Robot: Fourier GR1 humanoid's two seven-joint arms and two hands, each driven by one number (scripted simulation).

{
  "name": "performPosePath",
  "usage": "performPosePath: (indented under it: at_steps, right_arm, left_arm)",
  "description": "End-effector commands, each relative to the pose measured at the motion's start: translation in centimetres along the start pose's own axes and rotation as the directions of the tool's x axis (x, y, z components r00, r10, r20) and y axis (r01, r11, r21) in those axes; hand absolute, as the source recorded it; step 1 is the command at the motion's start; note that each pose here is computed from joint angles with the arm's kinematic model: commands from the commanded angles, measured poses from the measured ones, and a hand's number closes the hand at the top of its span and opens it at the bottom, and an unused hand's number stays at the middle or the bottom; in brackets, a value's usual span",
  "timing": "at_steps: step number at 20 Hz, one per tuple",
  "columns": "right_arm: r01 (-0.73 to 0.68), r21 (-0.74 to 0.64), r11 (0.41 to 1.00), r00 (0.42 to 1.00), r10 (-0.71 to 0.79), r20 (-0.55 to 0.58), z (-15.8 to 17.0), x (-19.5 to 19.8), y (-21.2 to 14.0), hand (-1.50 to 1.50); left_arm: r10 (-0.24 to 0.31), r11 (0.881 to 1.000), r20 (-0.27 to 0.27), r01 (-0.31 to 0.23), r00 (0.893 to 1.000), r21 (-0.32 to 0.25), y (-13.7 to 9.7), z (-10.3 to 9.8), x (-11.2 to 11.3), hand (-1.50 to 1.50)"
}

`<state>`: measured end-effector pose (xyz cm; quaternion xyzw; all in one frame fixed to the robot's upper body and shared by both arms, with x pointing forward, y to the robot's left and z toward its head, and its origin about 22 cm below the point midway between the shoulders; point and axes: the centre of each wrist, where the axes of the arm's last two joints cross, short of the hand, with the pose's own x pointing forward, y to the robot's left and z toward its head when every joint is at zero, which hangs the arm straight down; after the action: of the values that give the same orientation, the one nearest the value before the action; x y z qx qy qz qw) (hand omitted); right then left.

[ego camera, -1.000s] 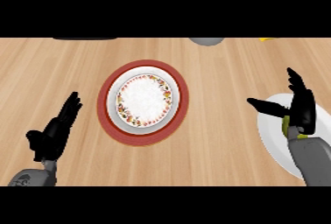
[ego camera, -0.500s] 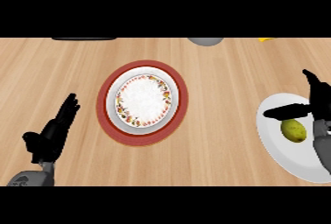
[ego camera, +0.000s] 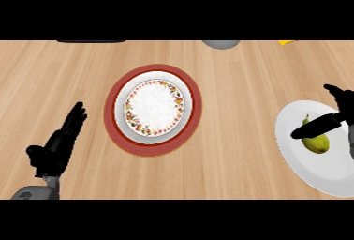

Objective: Pick the pear from the plate and place it in the plate

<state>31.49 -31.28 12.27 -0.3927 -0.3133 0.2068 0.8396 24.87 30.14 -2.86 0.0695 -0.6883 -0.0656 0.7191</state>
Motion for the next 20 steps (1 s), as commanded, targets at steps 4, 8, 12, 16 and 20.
performPosePath:
  at_steps: [4,8,12,16,20]
  right_arm:
    - [-0.086,0.082,0.993,0.983,0.098,-0.155,-1.7,0.3,1.2,-1.5]
    - [-0.155,0.135,0.979,0.963,0.18,-0.201,-3.5,-1.0,-0.2,-1.5]
    - [-0.152,0.171,0.973,0.962,0.186,-0.199,-4.2,-2.0,0.7,-1.5]
    - [-0.162,0.176,0.971,0.956,0.199,-0.214,-4.0,-1.6,3.5,-1.5]
    - [-0.215,0.173,0.961,0.942,0.251,-0.225,-5.6,-2.1,2.5,-1.5]
  left_arm:
    - [0.002,1.0,-0.005,-0.002,1.0,0.014,-0.4,-1.6,1.0,0.0]
    - [-0.009,1.0,-0.002,0.009,1.0,-0.003,-0.7,-2.4,1.9,0.0]
    - [0.004,1.0,-0.003,-0.005,1.0,-0.005,0.1,-0.6,1.9,0.0]
    - [0.013,1.0,-0.001,-0.013,1.0,-0.009,0.1,-1.2,1.1,0.0]
    - [0.007,1.0,0.005,-0.007,1.0,-0.008,0.4,-1.4,-0.2,0.0]
